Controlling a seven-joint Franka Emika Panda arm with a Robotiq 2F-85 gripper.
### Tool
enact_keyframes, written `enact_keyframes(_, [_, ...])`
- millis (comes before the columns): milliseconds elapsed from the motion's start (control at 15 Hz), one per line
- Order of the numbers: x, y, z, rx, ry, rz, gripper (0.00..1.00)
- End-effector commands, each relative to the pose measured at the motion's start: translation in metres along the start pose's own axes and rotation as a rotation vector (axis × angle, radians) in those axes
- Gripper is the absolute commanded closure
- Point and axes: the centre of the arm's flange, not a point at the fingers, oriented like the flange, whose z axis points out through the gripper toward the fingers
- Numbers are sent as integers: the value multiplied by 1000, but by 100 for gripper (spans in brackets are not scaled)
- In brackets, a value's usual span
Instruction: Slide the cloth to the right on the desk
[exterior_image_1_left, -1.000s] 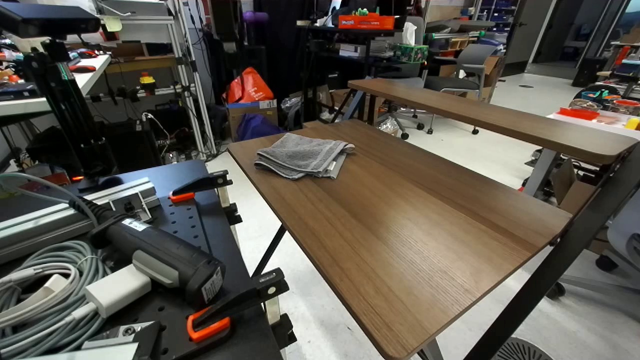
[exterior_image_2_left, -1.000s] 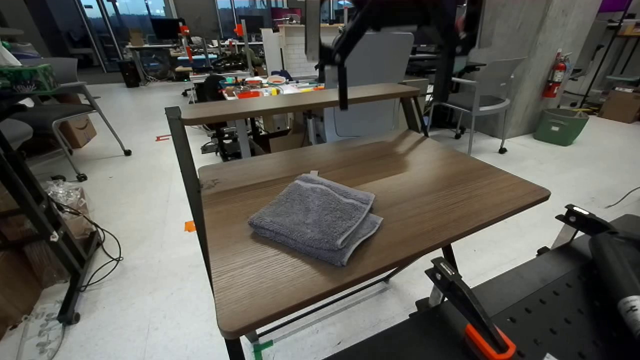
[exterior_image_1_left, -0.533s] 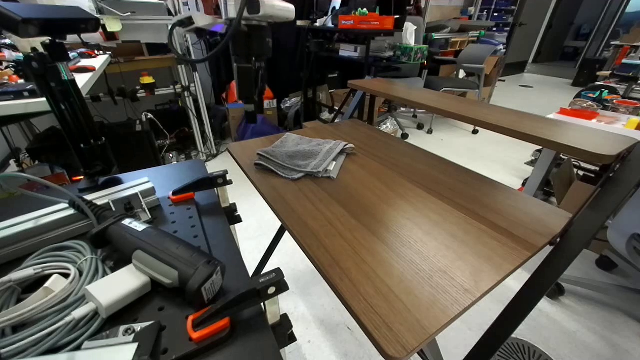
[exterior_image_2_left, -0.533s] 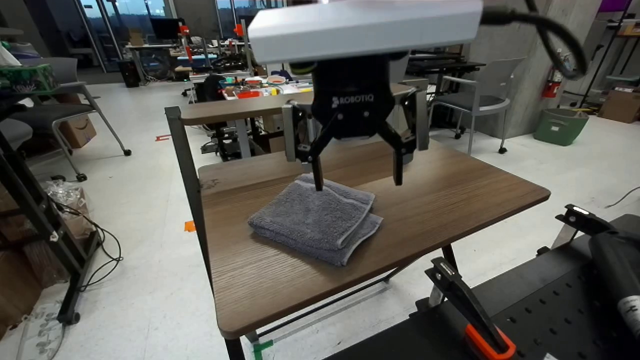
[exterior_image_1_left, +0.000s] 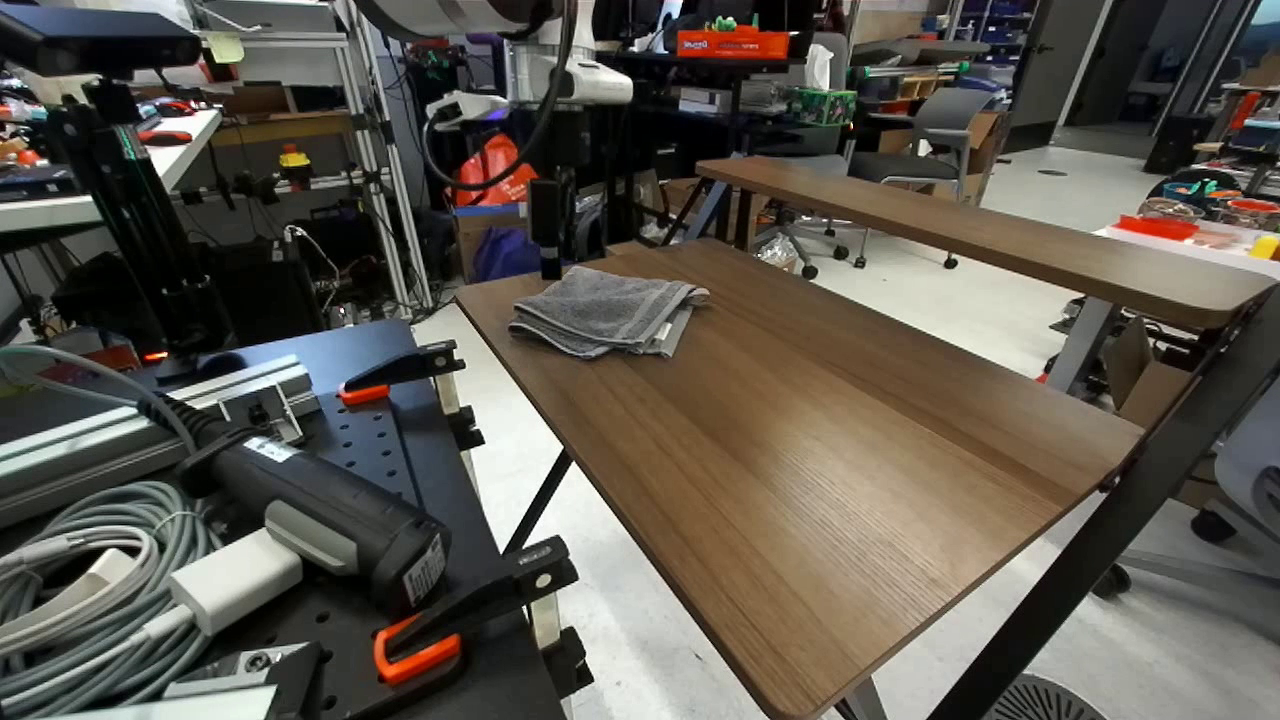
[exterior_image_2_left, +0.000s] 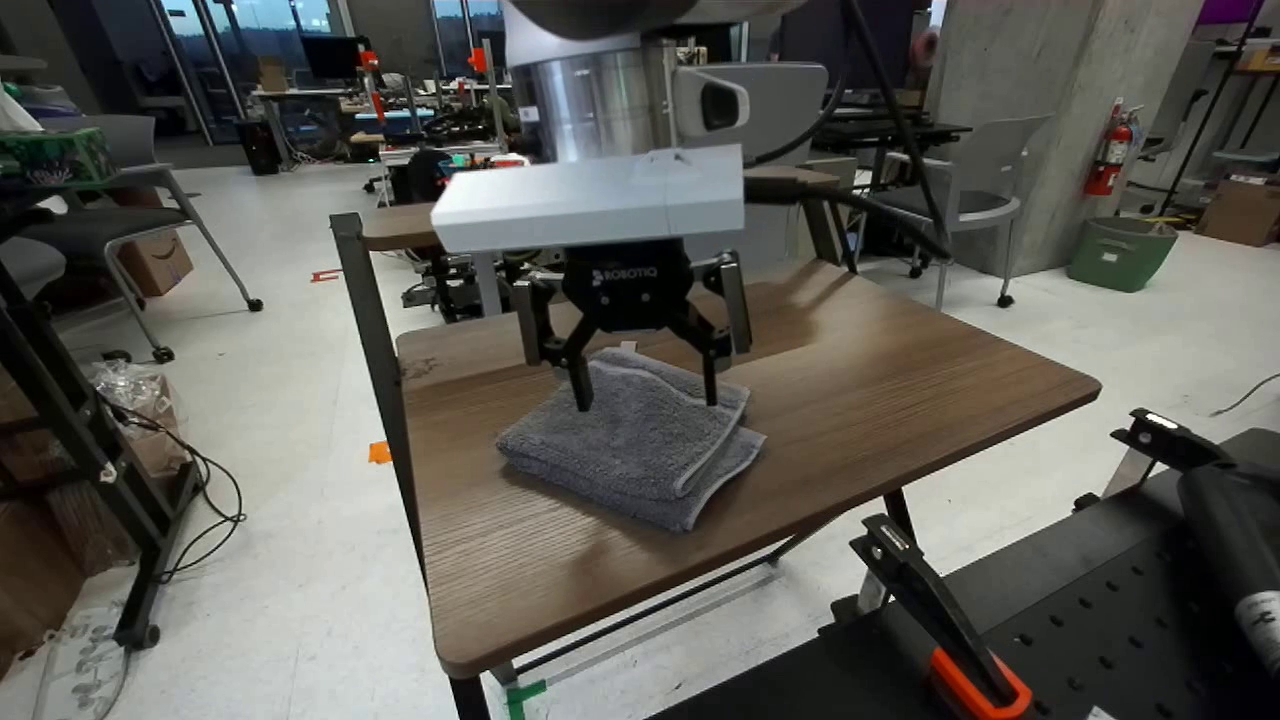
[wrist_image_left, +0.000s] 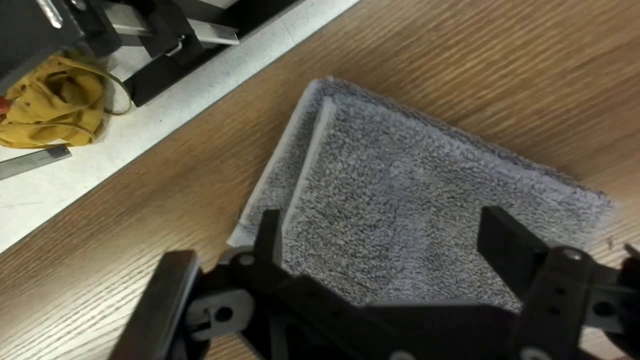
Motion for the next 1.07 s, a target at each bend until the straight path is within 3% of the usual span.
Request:
enact_keyframes(0, [18,-31,17,1,50,24,0])
enact_keyframes(400, [43,-38,42,-4,57,71,0])
enact_keyframes(1000, [95,-5,72,-25,33,168,0])
